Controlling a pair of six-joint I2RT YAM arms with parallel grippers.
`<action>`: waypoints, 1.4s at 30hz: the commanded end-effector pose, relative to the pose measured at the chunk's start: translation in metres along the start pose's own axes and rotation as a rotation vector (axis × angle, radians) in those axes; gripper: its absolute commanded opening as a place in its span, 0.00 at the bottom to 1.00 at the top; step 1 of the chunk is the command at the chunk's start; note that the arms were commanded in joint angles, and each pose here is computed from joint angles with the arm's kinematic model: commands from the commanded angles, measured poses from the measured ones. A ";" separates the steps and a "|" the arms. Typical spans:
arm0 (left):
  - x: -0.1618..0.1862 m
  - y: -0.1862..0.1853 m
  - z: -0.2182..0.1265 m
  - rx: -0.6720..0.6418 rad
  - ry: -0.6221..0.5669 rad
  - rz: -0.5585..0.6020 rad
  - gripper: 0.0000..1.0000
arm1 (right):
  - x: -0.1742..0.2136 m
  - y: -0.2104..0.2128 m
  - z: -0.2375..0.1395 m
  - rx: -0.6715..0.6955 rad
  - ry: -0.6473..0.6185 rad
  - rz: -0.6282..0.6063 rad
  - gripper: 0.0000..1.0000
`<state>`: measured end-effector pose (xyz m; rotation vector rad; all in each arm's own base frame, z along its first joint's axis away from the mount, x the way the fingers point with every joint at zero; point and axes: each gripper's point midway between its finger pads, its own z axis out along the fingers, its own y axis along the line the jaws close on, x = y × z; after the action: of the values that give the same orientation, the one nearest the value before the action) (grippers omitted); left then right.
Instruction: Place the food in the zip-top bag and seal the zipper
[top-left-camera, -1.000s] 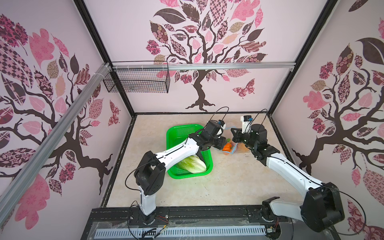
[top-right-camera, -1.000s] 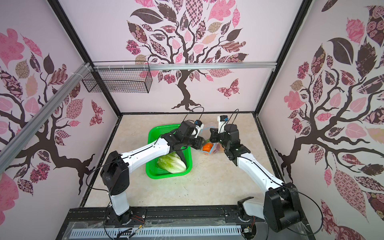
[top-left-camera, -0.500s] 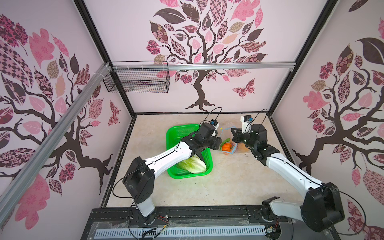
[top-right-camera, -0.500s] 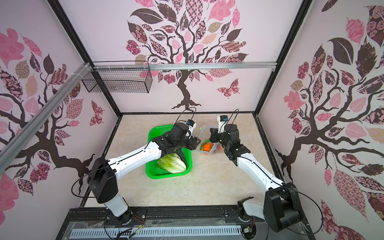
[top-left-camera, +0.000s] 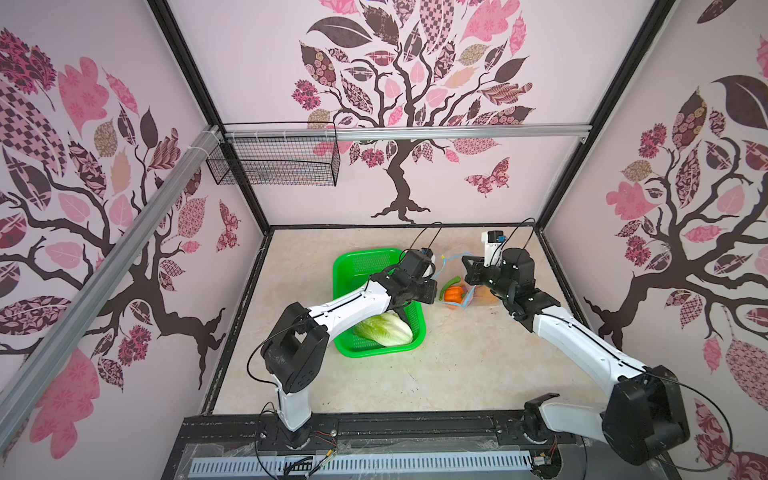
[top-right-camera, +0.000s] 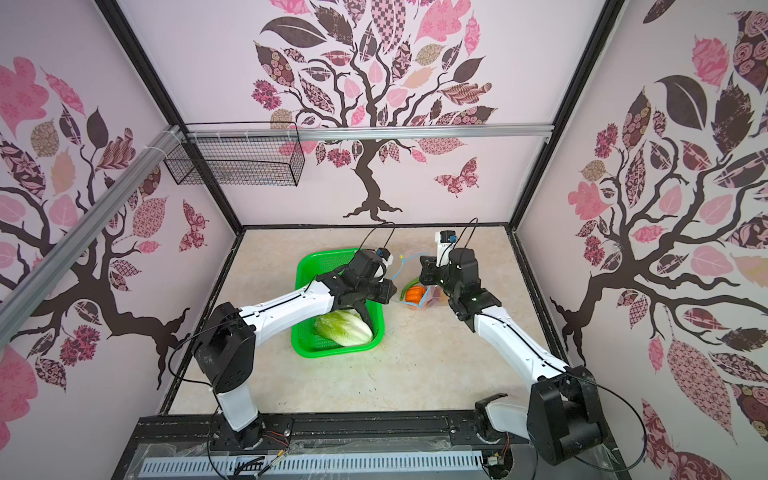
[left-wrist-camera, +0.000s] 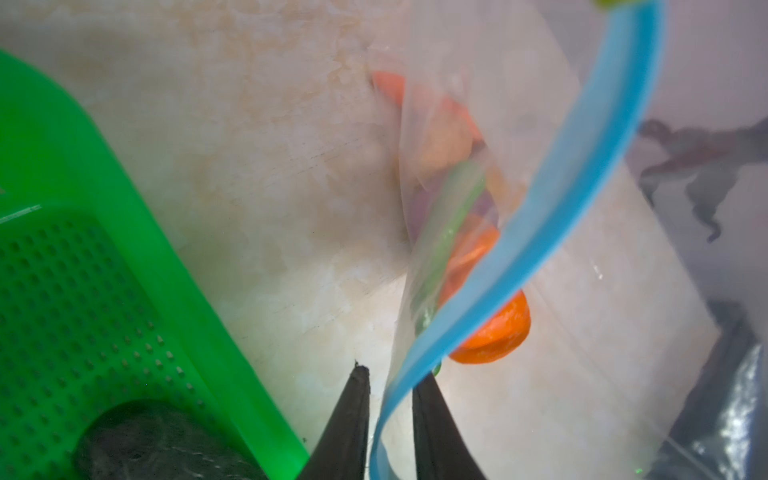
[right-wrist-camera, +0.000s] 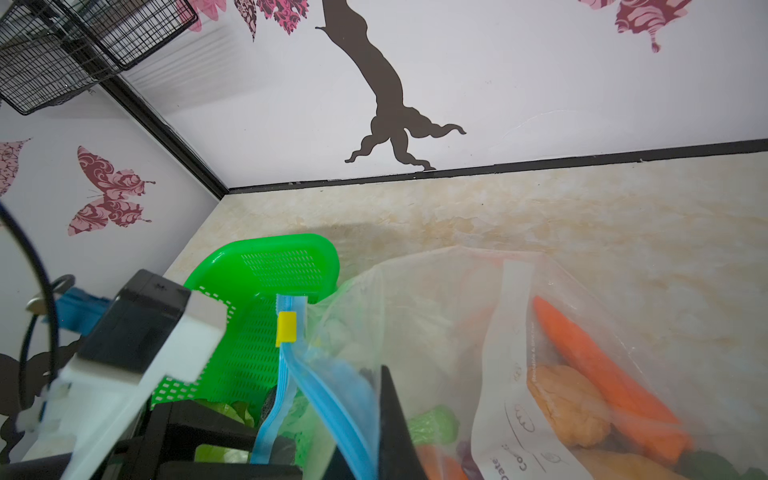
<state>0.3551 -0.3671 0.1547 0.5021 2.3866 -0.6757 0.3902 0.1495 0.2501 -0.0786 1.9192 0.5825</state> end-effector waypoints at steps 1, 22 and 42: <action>-0.014 -0.006 -0.013 0.047 -0.047 -0.017 0.00 | -0.014 0.007 -0.010 -0.015 -0.048 -0.017 0.00; -0.142 -0.059 -0.142 0.145 -0.479 0.204 0.00 | -0.091 0.019 -0.034 0.058 -0.145 0.012 0.00; -0.143 -0.073 -0.160 0.244 -0.493 0.176 0.00 | -0.120 0.020 -0.071 0.126 -0.217 -0.018 0.00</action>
<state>0.3608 -0.3564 0.3614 0.5677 1.8384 -0.8093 0.3924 0.1123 0.3493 0.0388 1.8339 0.3794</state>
